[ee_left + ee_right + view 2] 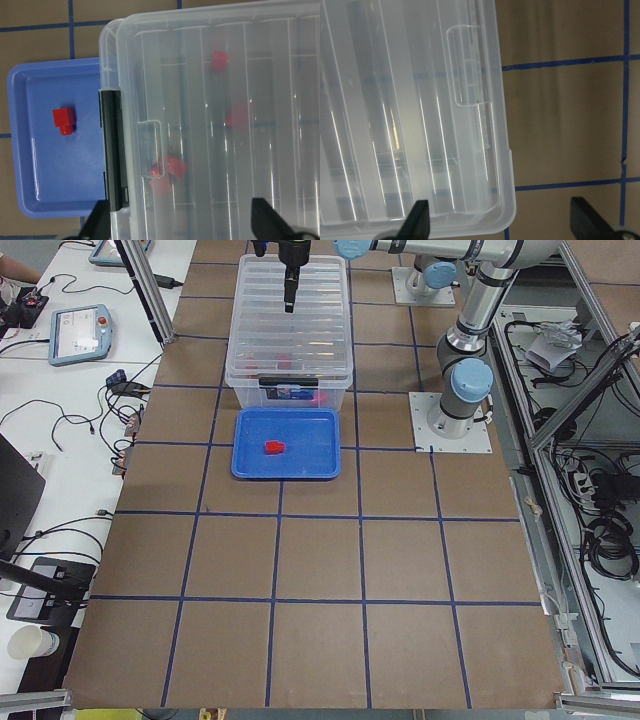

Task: Place red block in blue tray from box

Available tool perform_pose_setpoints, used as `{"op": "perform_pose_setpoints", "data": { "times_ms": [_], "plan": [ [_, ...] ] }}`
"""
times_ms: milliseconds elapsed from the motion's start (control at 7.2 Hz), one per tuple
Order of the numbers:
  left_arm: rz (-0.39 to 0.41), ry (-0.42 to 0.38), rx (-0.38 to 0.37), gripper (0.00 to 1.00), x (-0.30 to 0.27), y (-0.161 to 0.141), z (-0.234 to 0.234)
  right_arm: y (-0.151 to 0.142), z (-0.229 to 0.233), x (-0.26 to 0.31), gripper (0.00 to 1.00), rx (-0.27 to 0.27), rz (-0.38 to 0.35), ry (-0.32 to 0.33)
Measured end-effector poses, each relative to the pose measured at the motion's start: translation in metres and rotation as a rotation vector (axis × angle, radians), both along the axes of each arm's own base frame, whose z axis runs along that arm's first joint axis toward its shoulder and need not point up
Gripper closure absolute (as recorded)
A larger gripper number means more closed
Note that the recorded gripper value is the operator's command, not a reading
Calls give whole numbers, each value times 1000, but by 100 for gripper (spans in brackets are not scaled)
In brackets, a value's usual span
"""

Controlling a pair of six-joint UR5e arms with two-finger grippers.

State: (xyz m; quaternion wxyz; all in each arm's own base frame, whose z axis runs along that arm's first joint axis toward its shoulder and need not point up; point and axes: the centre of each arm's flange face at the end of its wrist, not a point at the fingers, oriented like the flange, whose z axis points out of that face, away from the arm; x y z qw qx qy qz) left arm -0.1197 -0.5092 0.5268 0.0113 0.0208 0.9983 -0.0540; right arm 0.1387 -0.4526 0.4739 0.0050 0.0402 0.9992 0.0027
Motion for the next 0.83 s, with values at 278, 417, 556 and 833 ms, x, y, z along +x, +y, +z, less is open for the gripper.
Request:
{"op": "perform_pose_setpoints", "data": {
  "times_ms": [278,417,556,833],
  "plan": [
    [-6,2,7,0,-2,-1,-3,3,4,-2,0,-8,-2,9],
    [-7,3,7,0,-2,-2,-4,4,4,-2,0,-8,-2,10],
    [-8,4,4,0,-3,0,-2,5,3,-2,0,-5,-3,10],
    [-7,5,3,0,-3,1,-2,6,3,-3,0,-7,-4,10]
  ]
}}
